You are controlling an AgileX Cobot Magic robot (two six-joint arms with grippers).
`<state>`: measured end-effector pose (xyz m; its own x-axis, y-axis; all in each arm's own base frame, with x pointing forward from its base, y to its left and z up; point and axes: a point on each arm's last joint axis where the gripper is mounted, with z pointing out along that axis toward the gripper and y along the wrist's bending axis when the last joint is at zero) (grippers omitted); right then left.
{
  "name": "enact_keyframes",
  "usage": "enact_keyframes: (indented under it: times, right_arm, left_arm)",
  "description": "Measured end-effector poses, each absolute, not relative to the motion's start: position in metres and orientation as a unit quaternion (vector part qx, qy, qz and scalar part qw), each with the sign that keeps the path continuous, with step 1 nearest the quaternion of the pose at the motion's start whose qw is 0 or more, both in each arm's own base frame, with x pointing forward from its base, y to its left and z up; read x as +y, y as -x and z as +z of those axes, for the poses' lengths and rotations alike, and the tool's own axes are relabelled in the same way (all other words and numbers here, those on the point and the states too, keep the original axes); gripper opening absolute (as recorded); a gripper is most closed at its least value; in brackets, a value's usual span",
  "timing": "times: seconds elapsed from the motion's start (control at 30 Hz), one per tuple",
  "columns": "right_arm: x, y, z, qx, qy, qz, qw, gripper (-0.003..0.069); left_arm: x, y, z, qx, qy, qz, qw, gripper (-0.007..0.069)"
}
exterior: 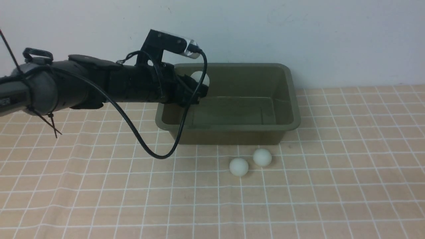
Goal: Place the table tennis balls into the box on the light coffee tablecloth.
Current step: 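Drop the ball into the bin, then reach for and grasp a ping pong ball on the table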
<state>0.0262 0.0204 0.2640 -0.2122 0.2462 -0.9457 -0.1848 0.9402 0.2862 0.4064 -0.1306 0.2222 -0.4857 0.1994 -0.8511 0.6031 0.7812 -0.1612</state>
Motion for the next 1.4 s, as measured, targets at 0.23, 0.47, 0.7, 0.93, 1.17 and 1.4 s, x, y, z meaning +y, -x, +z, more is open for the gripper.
enact_keyframes:
  times: [0.23,0.47,0.7,0.93,1.17,1.4]
  right_arm:
    - [0.021,-0.026,0.264,0.759,-0.018,0.172,0.628,0.0263]
    - [0.022,-0.026,0.265,0.758,-0.01,0.173,0.629,0.0263]
    - [0.028,-0.024,0.268,0.744,0.04,0.182,0.641,0.0263]
    - [0.042,-0.03,0.273,0.725,0.151,0.186,0.646,0.0263]
    - [0.051,-0.047,0.29,0.752,0.258,0.179,0.58,0.0263]
    - [0.058,-0.074,0.327,0.763,0.329,0.19,0.523,0.0263]
  left_arm:
    - [-0.126,-0.406,0.227,0.835,-0.228,-0.232,0.444,0.041]
    - [-0.11,-0.369,0.306,0.803,-0.284,-0.215,0.477,0.0393]
    - [-0.102,-0.312,0.359,0.796,-0.348,-0.216,0.446,0.0274]
    - [-0.09,-0.242,0.395,0.809,-0.401,-0.2,0.381,0.0182]
    - [-0.068,-0.205,0.401,0.877,-0.344,-0.135,0.307,0.0182]
    - [-0.042,-0.187,0.409,0.917,-0.256,-0.032,0.303,0.0203]
